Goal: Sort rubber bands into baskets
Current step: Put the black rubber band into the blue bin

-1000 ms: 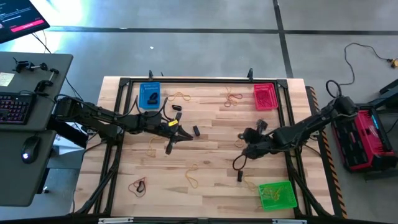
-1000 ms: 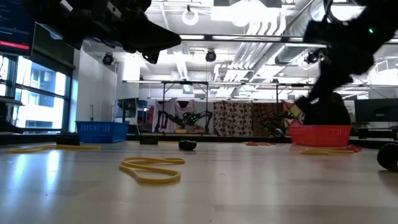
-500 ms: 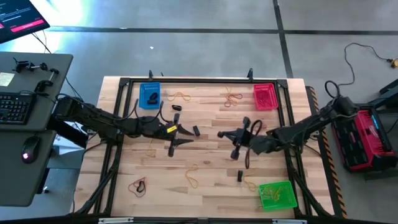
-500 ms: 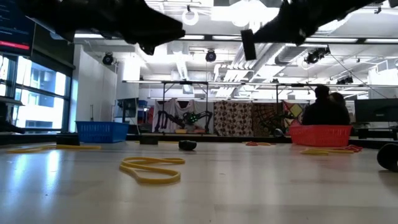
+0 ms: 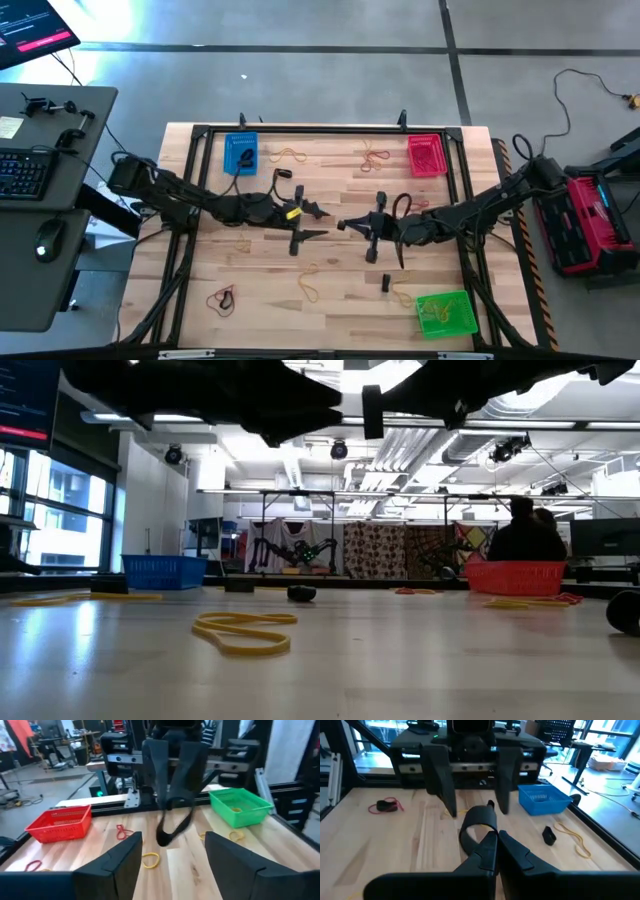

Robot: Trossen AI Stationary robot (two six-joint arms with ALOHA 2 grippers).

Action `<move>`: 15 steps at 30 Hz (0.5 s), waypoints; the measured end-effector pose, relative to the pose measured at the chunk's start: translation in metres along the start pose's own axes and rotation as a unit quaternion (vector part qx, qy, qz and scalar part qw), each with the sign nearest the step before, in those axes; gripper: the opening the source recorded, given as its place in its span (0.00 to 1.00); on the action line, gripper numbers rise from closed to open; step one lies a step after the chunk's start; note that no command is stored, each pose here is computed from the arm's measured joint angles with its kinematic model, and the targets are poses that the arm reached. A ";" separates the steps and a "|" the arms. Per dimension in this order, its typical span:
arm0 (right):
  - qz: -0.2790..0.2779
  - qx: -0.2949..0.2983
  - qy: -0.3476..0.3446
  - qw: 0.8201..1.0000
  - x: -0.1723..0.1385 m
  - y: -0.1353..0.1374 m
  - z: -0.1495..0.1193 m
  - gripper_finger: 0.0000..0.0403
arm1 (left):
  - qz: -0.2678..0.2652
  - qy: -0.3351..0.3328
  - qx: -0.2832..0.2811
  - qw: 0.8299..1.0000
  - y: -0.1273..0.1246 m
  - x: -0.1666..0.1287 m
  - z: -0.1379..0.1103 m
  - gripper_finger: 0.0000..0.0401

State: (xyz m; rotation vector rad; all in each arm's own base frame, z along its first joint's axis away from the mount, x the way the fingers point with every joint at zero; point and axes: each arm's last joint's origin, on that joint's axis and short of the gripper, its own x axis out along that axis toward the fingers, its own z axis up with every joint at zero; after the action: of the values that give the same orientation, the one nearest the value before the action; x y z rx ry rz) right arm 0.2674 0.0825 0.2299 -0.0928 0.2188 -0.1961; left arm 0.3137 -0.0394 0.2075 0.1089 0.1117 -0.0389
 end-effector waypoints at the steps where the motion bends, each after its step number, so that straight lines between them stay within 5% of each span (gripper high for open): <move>1: 0.001 0.002 -0.004 1.000 0.000 0.000 0.001 0.00 | 0.002 0.001 0.003 1.000 0.000 0.003 0.000 0.53; 15: 0.033 0.016 -0.044 0.998 -0.001 0.002 0.009 0.00 | -0.037 -0.003 0.020 0.999 -0.007 0.031 0.003 0.51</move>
State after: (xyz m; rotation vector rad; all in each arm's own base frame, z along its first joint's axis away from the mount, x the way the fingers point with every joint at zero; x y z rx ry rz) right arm 0.2694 0.0849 0.2390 -0.0630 0.1310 -0.1299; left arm 0.3447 -0.0473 0.2060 0.1441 0.1092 -0.1147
